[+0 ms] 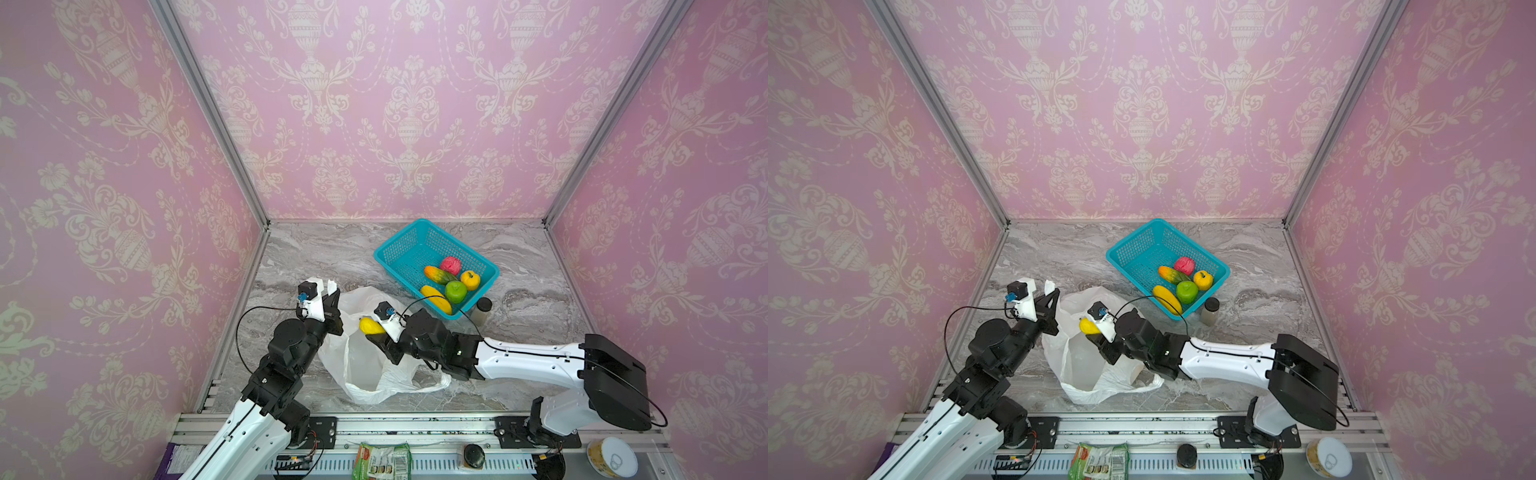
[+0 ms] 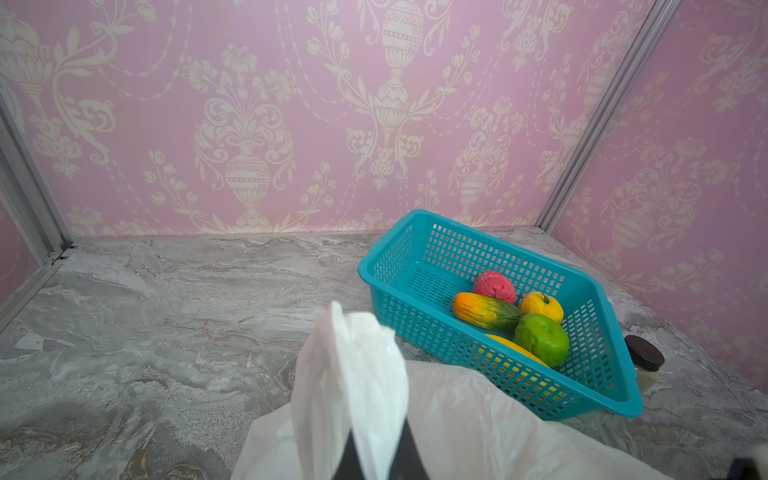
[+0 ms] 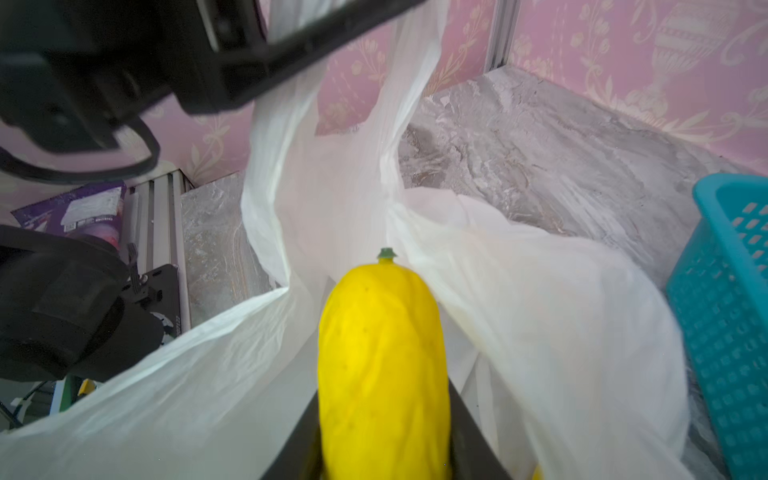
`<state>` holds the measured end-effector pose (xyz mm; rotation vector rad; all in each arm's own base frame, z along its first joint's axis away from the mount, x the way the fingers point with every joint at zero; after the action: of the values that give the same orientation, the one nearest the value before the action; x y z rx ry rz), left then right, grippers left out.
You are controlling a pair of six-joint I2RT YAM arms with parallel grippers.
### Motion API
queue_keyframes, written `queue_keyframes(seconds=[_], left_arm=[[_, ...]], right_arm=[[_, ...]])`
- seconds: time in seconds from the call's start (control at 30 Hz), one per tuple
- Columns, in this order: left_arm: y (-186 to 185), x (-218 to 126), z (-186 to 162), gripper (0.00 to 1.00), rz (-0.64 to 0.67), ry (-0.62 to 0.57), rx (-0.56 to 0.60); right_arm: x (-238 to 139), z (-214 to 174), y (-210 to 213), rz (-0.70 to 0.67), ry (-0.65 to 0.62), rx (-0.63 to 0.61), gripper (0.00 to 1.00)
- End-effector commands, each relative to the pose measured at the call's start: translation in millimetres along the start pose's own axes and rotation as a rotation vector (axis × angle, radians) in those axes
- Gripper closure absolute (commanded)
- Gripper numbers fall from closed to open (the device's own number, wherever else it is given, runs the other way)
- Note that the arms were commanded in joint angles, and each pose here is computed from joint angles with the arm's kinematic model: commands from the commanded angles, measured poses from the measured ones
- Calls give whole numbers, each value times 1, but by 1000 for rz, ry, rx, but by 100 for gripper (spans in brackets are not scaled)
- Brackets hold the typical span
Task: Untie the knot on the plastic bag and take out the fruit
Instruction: 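Carry the long yellow fruit to the teal basket with the right gripper and release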
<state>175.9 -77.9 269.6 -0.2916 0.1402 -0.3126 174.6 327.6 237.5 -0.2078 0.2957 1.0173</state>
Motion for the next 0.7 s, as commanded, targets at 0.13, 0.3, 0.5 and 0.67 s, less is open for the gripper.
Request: queue_keyframes(seconds=[0.13, 0.3, 0.5, 0.67], left_arm=[[4, -1, -5, 100, 36, -1, 35], [4, -1, -4, 100, 36, -1, 38], [4, 0, -6, 100, 31, 7, 36], [4, 0, -6, 100, 29, 7, 32]], right_arm=[[-70, 49, -63, -186, -275, 192, 69], [-97, 42, -105, -371, -297, 292, 70], [-105, 18, -162, -575, -200, 454, 72], [-88, -15, -214, -745, -20, 576, 69]])
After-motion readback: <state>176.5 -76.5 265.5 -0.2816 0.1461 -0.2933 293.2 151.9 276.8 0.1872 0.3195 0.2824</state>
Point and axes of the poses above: each gripper's point midway between its finger pads, its own x axis out along the fingers, its own y axis along the line the jaws close on, z = x × y, the point moved 9 cm from there along -x, back along the fingers, and after that the axes turned 7 degrees about -x, right-handed, at the moved point
